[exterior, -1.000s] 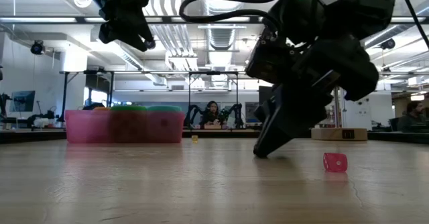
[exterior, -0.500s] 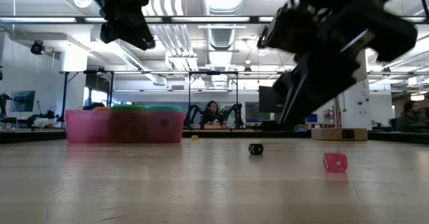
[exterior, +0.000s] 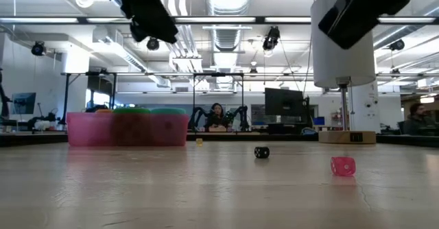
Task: Pick & Place Dice
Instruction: Put the small black dice into the red bin
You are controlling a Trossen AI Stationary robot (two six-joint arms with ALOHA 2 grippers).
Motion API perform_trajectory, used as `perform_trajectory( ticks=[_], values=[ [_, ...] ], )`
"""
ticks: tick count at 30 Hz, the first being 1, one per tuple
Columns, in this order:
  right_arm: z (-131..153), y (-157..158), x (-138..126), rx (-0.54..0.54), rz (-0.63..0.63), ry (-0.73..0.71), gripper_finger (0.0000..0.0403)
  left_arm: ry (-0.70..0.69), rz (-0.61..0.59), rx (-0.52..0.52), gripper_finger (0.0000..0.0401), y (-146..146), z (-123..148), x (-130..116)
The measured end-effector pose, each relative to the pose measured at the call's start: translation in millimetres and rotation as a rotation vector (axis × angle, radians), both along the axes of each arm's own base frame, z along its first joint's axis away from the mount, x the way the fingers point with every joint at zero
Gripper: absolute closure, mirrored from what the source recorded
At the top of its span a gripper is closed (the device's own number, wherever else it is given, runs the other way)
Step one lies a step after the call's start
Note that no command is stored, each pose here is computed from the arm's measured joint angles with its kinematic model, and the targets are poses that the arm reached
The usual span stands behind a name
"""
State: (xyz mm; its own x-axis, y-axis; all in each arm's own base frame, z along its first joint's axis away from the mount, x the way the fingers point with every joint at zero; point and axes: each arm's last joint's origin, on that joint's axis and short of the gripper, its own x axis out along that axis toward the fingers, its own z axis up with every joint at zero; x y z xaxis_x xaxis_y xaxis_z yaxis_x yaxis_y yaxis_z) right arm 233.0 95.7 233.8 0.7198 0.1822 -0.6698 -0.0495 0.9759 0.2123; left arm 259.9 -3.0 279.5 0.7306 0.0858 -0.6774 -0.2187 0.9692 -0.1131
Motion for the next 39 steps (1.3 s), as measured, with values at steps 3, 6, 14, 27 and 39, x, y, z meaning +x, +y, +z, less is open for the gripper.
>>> perform_trajectory(
  ticks=[3,6,14,27,39],
  values=[
    [13,-3,-10,0.015,0.004,-0.036,0.0351,-0.005,-0.056,0.008,0.0249,-7,-6,10],
    [24,-7,-20,0.029,0.004,-0.068,0.0351,-0.006,-0.094,0.013,0.0245,-14,-15,21],
    [42,-18,-44,0.040,0.002,-0.110,0.0351,-0.072,-0.163,-0.009,0.0237,-34,-44,59],
    [47,-28,-67,0.008,0.005,-0.063,0.0351,0.033,-0.149,-0.068,0.0221,-62,-111,107],
    [44,-30,-72,-0.055,0.048,-0.021,0.0351,0.023,-0.024,-0.112,0.0203,-71,-151,135]
  ],
)
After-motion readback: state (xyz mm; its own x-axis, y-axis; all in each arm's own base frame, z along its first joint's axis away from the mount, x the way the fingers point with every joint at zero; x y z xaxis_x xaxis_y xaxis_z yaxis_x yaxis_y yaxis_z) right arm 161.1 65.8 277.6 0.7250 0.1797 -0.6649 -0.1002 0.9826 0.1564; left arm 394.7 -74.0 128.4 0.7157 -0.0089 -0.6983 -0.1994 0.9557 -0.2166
